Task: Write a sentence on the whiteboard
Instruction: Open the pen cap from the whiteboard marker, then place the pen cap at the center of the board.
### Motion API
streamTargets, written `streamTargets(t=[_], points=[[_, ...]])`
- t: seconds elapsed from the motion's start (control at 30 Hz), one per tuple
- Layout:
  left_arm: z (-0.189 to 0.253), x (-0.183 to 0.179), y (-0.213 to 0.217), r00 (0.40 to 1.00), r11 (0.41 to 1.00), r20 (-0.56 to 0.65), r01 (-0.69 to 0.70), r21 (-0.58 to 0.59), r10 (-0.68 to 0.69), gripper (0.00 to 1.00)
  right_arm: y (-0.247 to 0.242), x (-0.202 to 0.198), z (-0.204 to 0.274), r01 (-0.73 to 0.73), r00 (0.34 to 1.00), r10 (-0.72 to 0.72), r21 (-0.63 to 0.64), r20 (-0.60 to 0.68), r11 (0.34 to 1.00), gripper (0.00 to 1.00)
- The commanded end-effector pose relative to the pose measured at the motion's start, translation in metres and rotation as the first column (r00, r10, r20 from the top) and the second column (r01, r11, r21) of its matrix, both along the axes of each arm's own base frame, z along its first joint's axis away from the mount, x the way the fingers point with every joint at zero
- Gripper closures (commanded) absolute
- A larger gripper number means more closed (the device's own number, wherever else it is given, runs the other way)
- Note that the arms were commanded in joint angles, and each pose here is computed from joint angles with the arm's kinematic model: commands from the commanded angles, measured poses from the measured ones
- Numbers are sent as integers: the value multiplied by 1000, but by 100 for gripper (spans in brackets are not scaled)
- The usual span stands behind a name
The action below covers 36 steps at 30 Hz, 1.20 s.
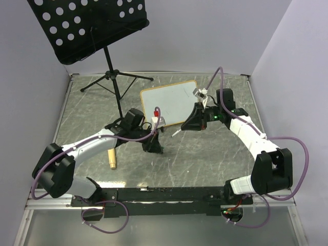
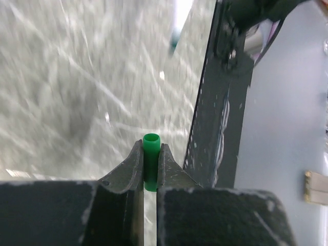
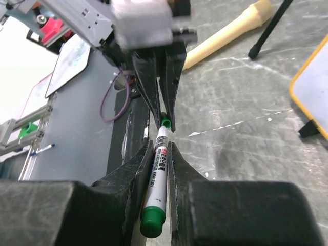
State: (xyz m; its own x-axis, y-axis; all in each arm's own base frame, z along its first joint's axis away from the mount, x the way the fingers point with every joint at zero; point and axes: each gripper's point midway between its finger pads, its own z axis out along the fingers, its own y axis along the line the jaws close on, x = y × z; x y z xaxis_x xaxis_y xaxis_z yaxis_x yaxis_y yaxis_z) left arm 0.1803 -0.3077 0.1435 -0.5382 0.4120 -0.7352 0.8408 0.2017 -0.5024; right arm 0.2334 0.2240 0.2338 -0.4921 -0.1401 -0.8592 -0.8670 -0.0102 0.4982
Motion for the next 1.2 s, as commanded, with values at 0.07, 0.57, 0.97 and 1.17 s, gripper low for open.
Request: streamTargets(t=[0.07, 0.57, 0.97, 1.17], points=[[3, -3, 6, 999, 1000, -25, -23, -19, 23, 99, -6, 7, 19, 41, 996, -42, 11, 78, 999, 100], [-64, 86, 58, 625, 637, -144, -768, 67, 767, 94, -28, 45, -2, 276, 959, -268, -96, 90, 956, 100], [-109, 92, 118, 446, 440, -41, -857, 268, 894, 70, -33, 48, -1, 292, 955, -284, -100, 85, 951, 100], [-101, 101, 126, 419, 405, 3, -879, 252, 908, 69, -37, 48, 1, 303, 951, -295, -95, 90, 948, 100]])
